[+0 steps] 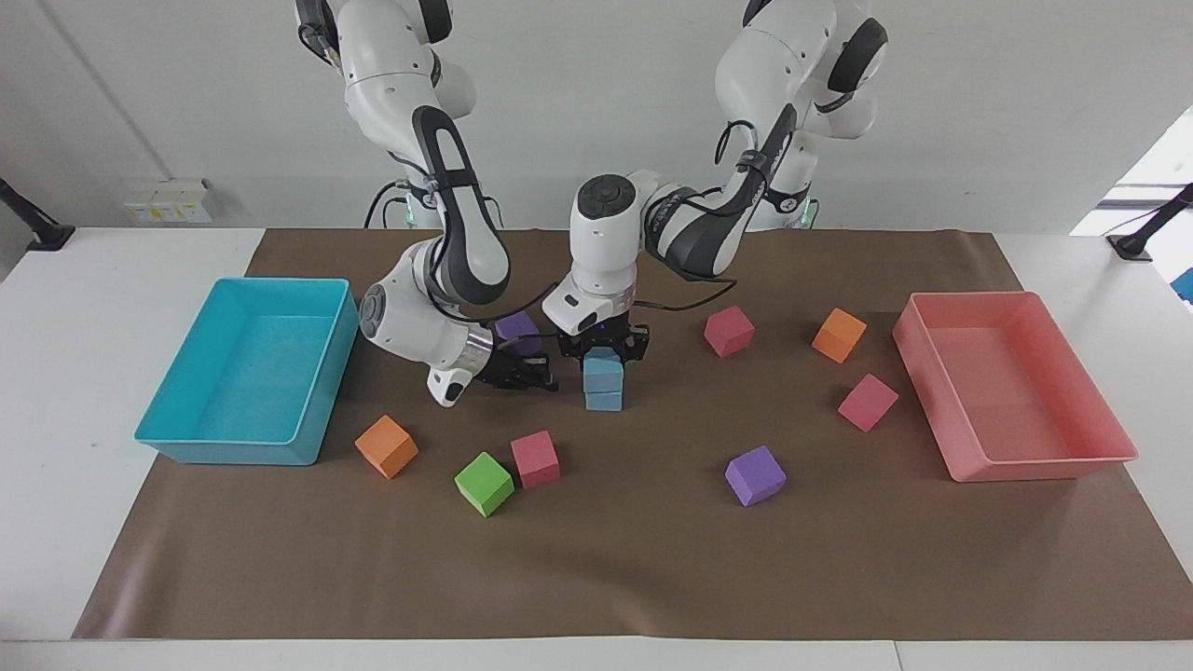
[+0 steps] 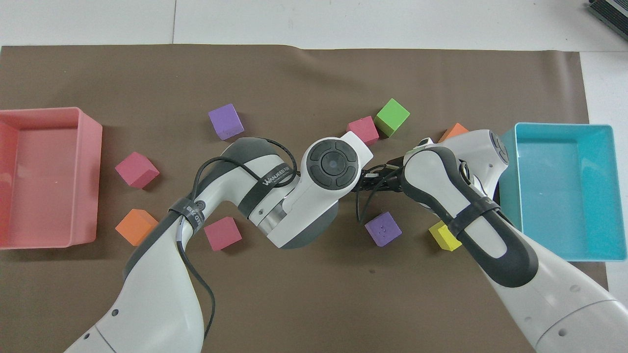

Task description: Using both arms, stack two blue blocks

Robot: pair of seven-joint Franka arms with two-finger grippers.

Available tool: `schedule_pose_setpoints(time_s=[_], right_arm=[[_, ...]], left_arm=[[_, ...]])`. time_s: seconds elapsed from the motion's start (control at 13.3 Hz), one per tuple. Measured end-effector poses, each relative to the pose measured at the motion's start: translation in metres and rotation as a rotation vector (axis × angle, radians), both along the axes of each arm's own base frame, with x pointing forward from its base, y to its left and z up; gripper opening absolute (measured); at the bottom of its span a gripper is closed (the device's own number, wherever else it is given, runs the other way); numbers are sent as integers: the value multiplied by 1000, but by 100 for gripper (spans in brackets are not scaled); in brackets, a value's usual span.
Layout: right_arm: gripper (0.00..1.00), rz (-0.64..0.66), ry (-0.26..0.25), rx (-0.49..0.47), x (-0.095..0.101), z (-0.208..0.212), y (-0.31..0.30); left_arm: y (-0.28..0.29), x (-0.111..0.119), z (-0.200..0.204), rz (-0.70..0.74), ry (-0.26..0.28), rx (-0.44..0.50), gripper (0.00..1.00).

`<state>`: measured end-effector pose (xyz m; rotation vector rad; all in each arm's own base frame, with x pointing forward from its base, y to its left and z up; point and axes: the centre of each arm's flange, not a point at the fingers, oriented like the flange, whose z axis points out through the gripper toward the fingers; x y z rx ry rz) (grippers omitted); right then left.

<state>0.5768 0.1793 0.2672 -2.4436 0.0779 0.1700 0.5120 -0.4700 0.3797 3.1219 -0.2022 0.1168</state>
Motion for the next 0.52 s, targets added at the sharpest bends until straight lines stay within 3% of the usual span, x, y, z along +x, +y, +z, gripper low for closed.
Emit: schedule_pose_setpoints(time_s=[0.52], right_arm=[[1, 0, 0, 0, 0, 0, 0]], left_arm=[[0, 0, -1, 0, 4, 5, 62]])
